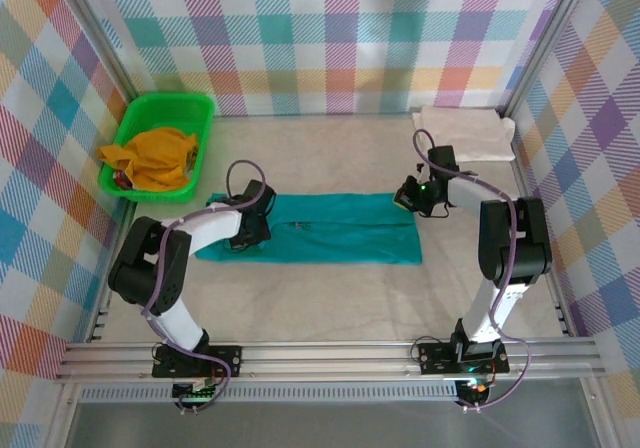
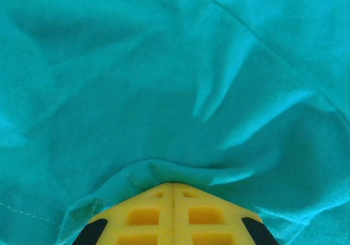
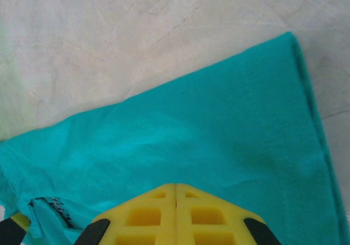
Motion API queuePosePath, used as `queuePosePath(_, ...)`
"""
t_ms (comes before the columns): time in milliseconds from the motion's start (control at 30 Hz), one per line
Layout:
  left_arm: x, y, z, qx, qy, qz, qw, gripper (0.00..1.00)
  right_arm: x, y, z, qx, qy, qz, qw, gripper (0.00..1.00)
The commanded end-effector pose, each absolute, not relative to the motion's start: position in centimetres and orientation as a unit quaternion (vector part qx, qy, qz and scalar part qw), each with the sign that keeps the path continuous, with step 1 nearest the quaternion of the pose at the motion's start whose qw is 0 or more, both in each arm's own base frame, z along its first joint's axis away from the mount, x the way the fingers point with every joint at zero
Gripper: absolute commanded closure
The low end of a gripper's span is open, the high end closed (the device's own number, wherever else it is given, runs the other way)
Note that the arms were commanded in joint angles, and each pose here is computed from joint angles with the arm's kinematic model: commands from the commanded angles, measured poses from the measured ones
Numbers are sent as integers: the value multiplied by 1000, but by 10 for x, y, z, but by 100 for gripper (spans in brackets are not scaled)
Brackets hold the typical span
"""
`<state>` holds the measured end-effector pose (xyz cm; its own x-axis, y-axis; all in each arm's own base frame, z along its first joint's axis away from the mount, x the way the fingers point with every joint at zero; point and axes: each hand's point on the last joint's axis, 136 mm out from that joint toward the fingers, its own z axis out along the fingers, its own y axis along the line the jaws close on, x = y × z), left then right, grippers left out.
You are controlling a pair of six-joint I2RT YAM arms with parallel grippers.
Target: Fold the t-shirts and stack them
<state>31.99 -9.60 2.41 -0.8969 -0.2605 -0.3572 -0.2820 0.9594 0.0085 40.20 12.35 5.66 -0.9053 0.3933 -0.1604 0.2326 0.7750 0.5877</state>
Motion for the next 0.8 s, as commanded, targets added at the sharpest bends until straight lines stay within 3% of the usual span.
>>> queuePosePath(0,300,-107,36,-166,970,-8,180,100,402,126,56,156,935,289,135,100)
queuePosePath(167,289,-103,38,-177,968,-12,179,100,404,126,53,162,934,288,133,100)
queuePosePath(467,353,-113,122,-163,943,-49,286,100,408,134,70,133,940,277,147,100)
queuePosePath(767,371,-80,72,-231,945,-20,229,100,402,144,60,102,956,244,124,100)
